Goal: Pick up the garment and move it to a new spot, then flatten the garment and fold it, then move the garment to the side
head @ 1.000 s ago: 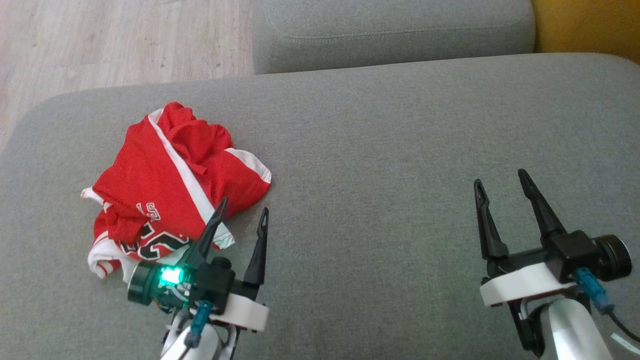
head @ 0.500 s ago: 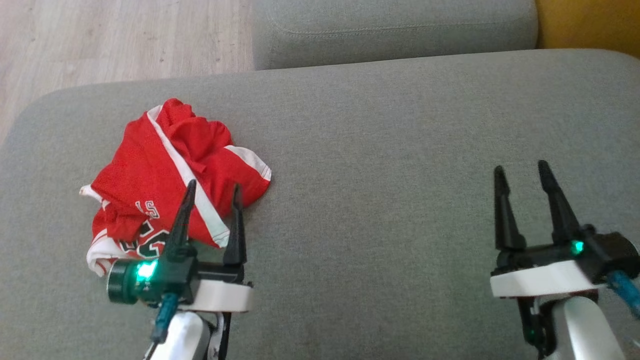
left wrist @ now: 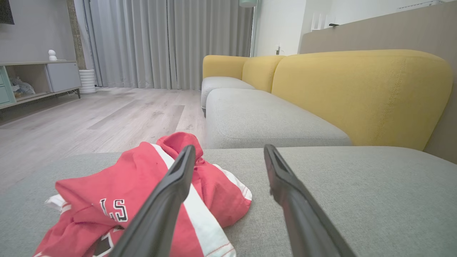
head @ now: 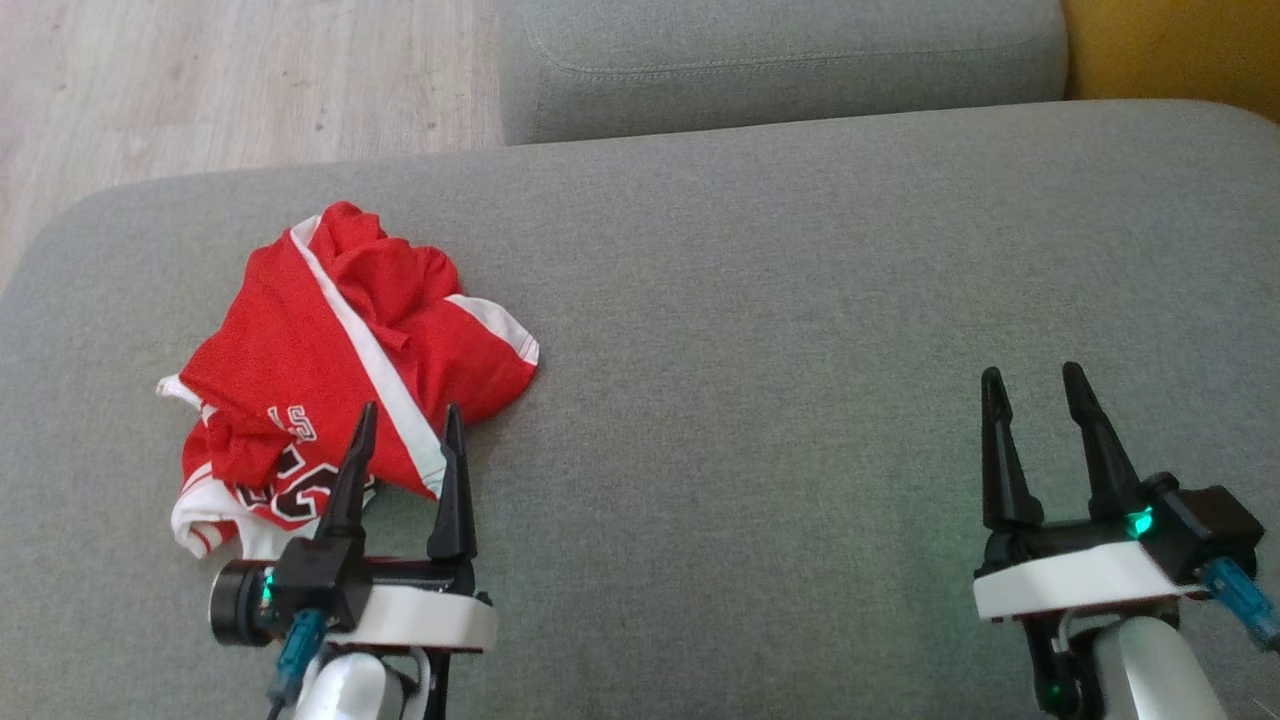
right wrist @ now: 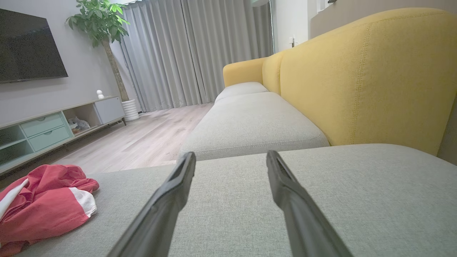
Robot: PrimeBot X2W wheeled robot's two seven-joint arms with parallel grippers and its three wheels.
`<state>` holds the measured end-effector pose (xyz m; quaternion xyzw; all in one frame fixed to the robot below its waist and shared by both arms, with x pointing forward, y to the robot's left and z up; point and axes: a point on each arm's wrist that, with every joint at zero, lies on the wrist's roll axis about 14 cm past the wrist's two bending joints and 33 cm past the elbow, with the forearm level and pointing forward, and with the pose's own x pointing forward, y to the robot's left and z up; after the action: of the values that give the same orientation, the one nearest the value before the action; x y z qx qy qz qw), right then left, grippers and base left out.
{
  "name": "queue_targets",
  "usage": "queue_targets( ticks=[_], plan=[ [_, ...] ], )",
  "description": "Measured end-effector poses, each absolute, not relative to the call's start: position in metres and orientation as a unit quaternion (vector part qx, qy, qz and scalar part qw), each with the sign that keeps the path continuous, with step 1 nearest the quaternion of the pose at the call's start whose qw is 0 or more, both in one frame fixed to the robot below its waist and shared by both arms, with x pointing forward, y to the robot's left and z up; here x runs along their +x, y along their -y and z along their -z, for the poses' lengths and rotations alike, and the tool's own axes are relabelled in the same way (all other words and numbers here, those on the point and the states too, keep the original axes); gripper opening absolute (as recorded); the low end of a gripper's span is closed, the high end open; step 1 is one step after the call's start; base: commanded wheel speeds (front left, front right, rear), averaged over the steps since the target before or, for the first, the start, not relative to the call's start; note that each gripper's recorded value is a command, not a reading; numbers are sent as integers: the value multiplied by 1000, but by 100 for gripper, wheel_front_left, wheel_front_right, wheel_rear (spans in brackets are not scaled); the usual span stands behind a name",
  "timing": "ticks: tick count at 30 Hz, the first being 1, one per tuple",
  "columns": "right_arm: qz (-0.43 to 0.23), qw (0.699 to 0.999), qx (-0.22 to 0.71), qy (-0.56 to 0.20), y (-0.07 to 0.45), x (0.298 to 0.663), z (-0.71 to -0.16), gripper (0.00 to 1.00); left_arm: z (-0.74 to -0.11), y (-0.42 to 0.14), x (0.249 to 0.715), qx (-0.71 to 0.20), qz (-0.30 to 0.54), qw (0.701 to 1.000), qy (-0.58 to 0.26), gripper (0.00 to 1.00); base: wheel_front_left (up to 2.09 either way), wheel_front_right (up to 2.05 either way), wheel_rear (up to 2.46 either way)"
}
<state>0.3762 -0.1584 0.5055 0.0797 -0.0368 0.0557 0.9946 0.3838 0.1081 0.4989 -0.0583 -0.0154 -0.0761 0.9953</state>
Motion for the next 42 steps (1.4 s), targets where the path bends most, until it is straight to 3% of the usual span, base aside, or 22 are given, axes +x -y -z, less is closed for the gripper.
queue_targets(
  ticks=[16, 42],
  plan=[
    [-88, 992, 83, 39, 137, 381, -508, 100, -504, -128, 378, -55, 48, 997, 26, 100, 0, 0, 0],
    [-251, 963, 100, 15, 24, 386, -503, 100, -500, -222, 331, -39, -99, 994, 26, 100, 0, 0, 0]
  ],
)
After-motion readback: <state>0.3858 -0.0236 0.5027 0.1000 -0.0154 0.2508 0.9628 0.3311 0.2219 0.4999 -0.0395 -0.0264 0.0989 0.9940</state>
